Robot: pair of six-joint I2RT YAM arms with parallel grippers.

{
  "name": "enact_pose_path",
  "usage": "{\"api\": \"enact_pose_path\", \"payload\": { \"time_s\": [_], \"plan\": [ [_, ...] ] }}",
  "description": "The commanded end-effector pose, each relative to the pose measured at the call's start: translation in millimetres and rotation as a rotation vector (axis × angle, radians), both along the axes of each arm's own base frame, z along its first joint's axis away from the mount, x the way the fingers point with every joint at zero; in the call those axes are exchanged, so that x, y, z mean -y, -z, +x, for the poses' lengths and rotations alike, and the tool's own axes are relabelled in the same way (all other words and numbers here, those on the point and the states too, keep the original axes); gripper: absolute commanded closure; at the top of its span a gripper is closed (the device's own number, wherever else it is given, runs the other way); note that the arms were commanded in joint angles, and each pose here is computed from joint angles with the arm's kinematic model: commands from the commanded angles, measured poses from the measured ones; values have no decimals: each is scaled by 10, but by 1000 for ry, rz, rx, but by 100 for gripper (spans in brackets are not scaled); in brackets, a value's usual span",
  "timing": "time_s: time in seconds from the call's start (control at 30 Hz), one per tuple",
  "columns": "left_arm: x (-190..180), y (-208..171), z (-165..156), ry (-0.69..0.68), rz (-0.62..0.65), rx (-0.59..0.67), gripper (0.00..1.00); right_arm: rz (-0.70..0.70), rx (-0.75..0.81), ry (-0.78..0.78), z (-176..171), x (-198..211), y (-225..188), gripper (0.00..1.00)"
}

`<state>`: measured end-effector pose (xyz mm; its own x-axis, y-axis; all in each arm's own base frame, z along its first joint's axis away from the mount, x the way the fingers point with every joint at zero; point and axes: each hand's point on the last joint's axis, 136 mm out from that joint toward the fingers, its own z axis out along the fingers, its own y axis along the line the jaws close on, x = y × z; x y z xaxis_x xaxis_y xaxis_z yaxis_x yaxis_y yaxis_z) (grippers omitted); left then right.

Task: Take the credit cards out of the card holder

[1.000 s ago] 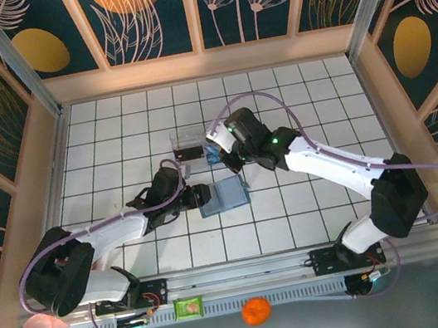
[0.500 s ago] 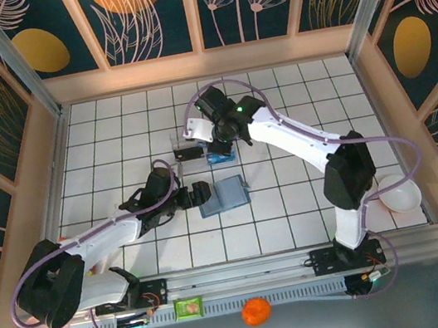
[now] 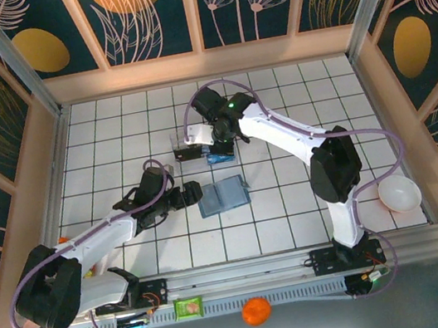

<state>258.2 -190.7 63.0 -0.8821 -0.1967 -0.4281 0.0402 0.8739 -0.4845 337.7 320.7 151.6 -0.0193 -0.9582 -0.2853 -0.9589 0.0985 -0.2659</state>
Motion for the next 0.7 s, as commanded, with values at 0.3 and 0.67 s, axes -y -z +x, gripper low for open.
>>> {"api": "enact_pose_path", "payload": {
  "time_s": [0.3, 0.67],
  "plan": [
    [-43, -3, 58, -35, 23, -31, 2, -71, 76, -74, 99, 64, 250, 100],
    [-69, 28, 28, -41, 33, -45, 1, -101, 79, -94, 144, 33, 448, 100]
  ]
}}
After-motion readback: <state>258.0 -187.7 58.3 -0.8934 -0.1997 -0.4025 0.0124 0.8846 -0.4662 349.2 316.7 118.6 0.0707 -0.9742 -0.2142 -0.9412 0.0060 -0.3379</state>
